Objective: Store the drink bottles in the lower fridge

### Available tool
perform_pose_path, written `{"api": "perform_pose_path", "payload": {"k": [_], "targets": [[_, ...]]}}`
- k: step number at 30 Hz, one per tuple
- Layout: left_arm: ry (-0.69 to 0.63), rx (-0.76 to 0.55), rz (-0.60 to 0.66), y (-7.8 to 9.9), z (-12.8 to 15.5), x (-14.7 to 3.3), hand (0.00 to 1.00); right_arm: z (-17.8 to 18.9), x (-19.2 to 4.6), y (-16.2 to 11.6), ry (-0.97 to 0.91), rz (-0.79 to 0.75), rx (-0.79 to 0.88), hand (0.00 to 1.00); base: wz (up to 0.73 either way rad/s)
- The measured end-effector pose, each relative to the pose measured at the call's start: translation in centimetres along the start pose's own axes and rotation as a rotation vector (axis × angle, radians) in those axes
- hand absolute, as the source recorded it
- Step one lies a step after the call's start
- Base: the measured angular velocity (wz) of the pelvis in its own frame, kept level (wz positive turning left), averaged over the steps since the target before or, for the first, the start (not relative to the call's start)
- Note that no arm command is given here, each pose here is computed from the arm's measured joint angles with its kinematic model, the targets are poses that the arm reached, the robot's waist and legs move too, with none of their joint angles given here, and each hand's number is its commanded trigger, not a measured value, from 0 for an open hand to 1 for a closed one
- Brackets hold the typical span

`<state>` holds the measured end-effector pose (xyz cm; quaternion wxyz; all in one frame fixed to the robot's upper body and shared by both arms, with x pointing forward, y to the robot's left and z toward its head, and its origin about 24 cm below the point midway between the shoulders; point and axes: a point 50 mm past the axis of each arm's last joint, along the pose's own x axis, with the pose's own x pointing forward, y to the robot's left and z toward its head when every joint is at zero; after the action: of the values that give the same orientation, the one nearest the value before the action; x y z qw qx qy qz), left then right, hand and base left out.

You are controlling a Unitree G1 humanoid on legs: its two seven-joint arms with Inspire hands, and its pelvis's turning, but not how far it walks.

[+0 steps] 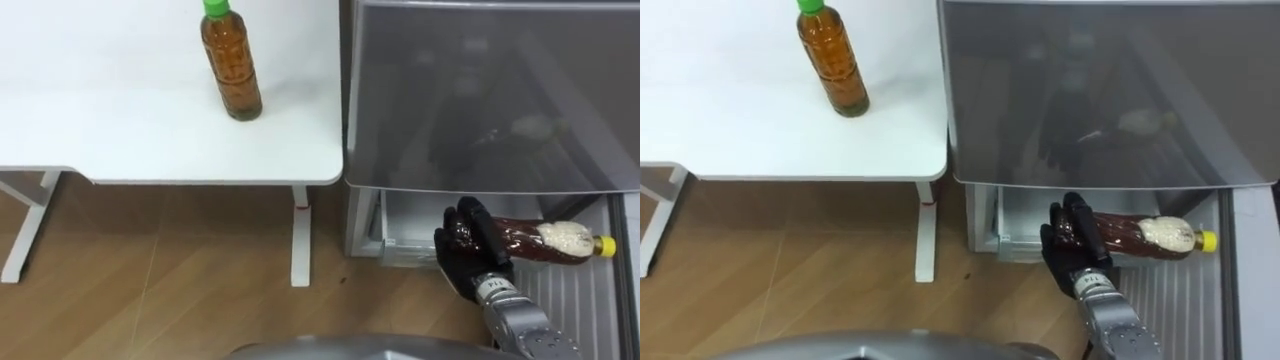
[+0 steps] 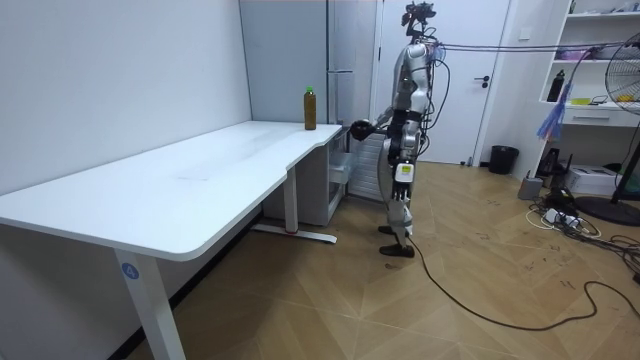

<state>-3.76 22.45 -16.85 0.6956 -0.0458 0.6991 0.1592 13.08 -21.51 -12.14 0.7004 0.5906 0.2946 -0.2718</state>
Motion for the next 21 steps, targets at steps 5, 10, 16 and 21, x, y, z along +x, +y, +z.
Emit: {"api": "perform_pose_path", "payload": {"k": [5,10,16,21], "targets": [[0.044,0.018,-0.017,0.1,-1.1,-0.1,0.00,0.1,-0.1,-1.3,-0.006,-0.052,0.008,1.00,0.14],[0.045,0.019,-0.026,0.0,-1.1,-0.1,0.00,0.2,-0.1,-1.9,-0.007,-0.077,0.014,1.00,0.11],[-0.015,0.083,-0.063,-1.2,1.7,0.1,0.00,0.4,2.0,-0.1,-0.002,-0.099,0.002,1.00,0.02],[-0.049,0.092,-0.071,-1.6,3.5,0.2,0.00,0.4,3.3,1.6,0.005,-0.092,-0.003,1.00,0.04]]}}
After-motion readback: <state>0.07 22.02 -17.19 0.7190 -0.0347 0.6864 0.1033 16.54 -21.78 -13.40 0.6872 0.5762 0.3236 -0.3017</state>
